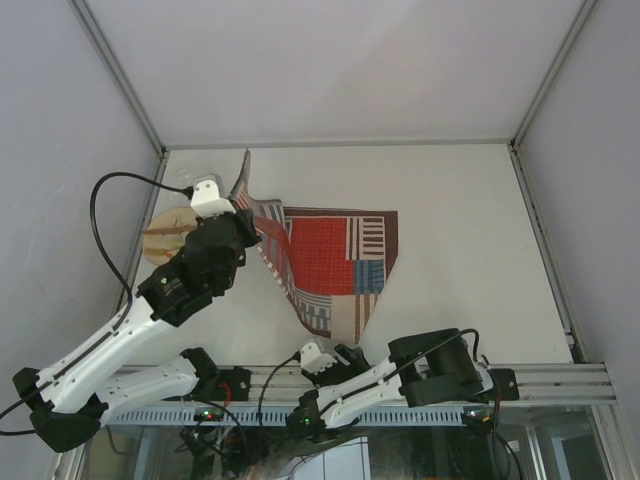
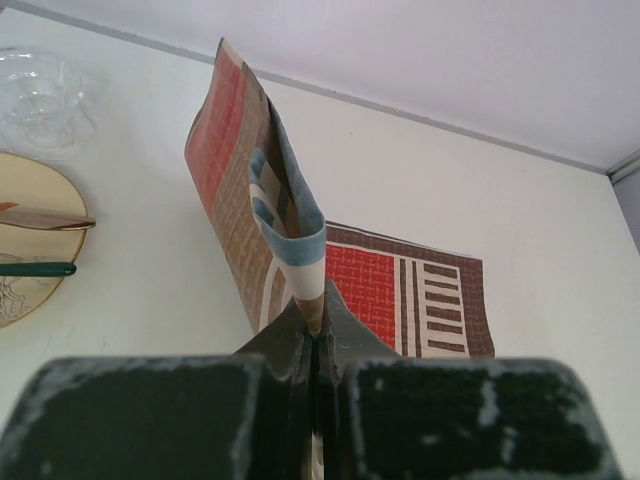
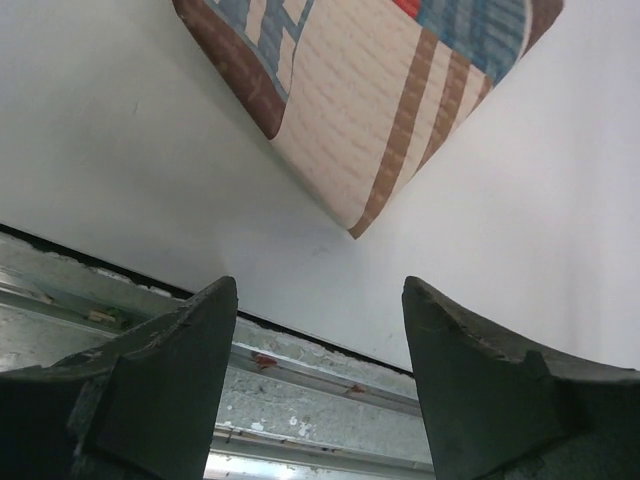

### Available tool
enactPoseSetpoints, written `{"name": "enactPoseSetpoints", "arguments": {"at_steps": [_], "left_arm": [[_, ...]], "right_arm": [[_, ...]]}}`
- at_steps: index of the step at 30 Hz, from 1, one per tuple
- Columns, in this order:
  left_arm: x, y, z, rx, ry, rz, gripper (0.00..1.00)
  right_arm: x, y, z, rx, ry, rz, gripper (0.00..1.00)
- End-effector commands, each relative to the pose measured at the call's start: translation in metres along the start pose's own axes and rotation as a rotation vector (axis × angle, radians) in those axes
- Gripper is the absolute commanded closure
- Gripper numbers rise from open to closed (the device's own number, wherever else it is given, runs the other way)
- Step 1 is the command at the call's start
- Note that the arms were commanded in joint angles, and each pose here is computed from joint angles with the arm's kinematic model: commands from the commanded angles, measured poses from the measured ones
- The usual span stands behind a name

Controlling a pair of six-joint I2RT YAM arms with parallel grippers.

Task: Set the dinner table for one person
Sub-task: Flatten out the napkin at the center of the board.

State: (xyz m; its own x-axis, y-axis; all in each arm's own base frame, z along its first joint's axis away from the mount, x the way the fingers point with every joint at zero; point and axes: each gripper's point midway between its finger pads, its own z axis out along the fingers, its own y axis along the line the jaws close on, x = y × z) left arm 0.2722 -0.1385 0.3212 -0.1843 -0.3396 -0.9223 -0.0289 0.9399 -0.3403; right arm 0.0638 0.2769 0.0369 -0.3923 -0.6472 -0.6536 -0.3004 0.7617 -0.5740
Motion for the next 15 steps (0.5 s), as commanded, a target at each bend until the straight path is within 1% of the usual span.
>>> {"name": "enactPoseSetpoints", "arguments": {"at_steps": [1, 10, 15], "left_arm": [[-0.042, -0.009, -0.015, 0.049, -0.077, -0.086, 1.00], [-0.051, -0.006, -0.022, 0.054, -0.084, -0.085, 1.00], [-0.059, -0.004, -0.028, 0.057, -0.093, -0.089, 1.00]], "right_arm": [[-0.014, -0.012, -0.006, 0.043, -0.082, -0.025, 0.32], [-0.009, 0.005, 0.005, 0.013, -0.132, -0.013, 0.33], [-0.002, 0.018, 0.019, -0.012, -0.124, 0.005, 0.33]]}}
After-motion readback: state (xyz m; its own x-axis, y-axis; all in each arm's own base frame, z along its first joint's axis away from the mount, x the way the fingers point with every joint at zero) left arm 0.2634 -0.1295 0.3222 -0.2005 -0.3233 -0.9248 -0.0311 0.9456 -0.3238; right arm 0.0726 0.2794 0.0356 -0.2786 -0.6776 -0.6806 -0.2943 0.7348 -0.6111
